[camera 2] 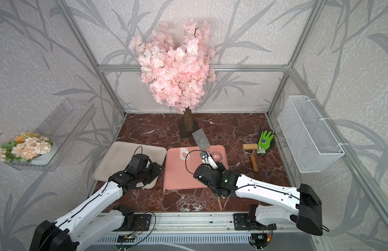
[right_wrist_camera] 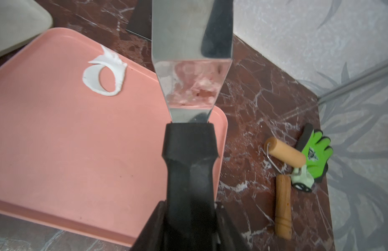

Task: Roll out the dumpling wrappers from the dough
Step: Place the spatula at the center of the board.

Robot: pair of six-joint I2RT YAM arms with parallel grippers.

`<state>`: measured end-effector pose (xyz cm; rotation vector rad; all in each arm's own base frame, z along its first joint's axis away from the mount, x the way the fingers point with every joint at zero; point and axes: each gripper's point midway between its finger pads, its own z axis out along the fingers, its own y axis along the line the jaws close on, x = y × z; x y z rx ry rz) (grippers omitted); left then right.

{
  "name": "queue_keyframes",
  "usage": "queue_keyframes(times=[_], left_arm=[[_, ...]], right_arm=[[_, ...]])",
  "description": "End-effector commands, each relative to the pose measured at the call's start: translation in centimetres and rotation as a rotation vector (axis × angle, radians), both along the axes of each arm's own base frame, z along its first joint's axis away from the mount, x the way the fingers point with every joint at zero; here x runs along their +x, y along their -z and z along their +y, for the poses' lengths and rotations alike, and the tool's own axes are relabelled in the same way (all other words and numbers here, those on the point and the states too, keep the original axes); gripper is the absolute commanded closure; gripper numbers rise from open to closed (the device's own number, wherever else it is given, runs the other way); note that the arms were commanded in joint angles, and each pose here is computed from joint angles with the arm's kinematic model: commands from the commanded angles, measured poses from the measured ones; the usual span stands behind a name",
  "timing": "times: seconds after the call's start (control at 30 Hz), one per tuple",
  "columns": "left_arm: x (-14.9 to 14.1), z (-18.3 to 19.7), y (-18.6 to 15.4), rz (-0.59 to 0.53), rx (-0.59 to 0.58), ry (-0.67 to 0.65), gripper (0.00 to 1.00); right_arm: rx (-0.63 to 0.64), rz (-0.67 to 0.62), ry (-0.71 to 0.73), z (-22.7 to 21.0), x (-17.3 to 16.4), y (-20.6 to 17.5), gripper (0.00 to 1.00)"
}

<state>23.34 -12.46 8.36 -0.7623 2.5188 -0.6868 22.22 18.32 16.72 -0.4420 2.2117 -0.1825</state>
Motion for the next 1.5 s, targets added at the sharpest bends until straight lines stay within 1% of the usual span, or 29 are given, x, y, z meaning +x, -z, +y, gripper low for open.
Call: queue_keyframes(times=[0.0,0.03,0.1,0.2,0.3,0.43,0.47,0.57,0.67,0.73,0.9,1.07,1.13,1.23,1.3,1.37,1.43,1.47], left_arm=[[1.5,-1.6,-1.7,-0.063,-0.009,0.001,0.41],[1.4,-2.1,-1.6,-0.059,-0.011,0.012,0.41],[1.4,-3.1,-1.5,-0.056,-0.014,0.036,0.41],[1.4,-4.4,-1.2,-0.050,-0.008,0.071,0.38],[1.5,-5.2,-1.3,-0.049,0.008,0.099,0.38],[1.6,-5.8,-1.3,-0.048,0.023,0.122,0.35],[1.6,-5.8,-1.4,-0.048,0.027,0.125,0.35],[1.6,-5.7,-1.3,-0.048,0.037,0.127,0.35],[1.6,-5.6,-1.2,-0.048,0.043,0.131,0.34],[1.5,-5.7,-1.0,-0.042,0.042,0.137,0.34],[1.5,-5.7,-0.9,-0.042,0.042,0.141,0.34],[1.5,-5.6,-0.7,-0.047,0.042,0.137,0.34],[1.5,-5.5,-0.5,-0.048,0.040,0.134,0.34],[1.5,-5.3,-0.3,-0.049,0.039,0.127,0.34],[1.6,-5.1,-0.2,-0.054,0.041,0.122,0.33],[1.7,-4.9,-0.3,-0.060,0.046,0.116,0.33],[2.0,-4.7,-0.5,-0.071,0.051,0.112,0.33],[2.0,-4.6,-0.6,-0.073,0.052,0.112,0.33]], right_arm=[[0.113,0.043,0.210,-4.5,-1.0,1.3,1.00],[0.117,0.053,0.235,-5.4,-1.1,1.6,1.00],[0.162,0.084,0.341,-7.8,-1.3,2.8,1.00],[0.200,0.106,0.453,-10.5,-1.3,4.2,1.00],[0.236,0.130,0.500,-11.4,-0.7,5.3,1.00],[0.237,0.189,0.552,-12.3,0.2,7.6,1.00],[0.218,0.197,0.542,-12.5,0.4,7.9,1.00],[0.216,0.233,0.545,-12.6,1.1,8.9,1.00],[0.229,0.279,0.570,-12.7,1.6,9.7,1.00],[0.243,0.312,0.556,-12.2,2.0,10.3,1.00],[0.192,0.397,0.555,-11.8,2.3,11.5,1.00],[0.170,0.442,0.575,-11.9,2.1,12.1,0.99],[0.161,0.454,0.590,-12.1,1.9,12.2,0.84],[0.155,0.460,0.608,-12.3,1.7,12.3,0.66],[0.149,0.463,0.620,-12.5,1.6,12.2,0.57],[0.146,0.461,0.624,-12.5,1.6,11.9,0.52],[0.135,0.460,0.639,-12.7,1.7,11.5,0.43],[0.131,0.460,0.644,-12.7,1.8,11.1,0.41]])
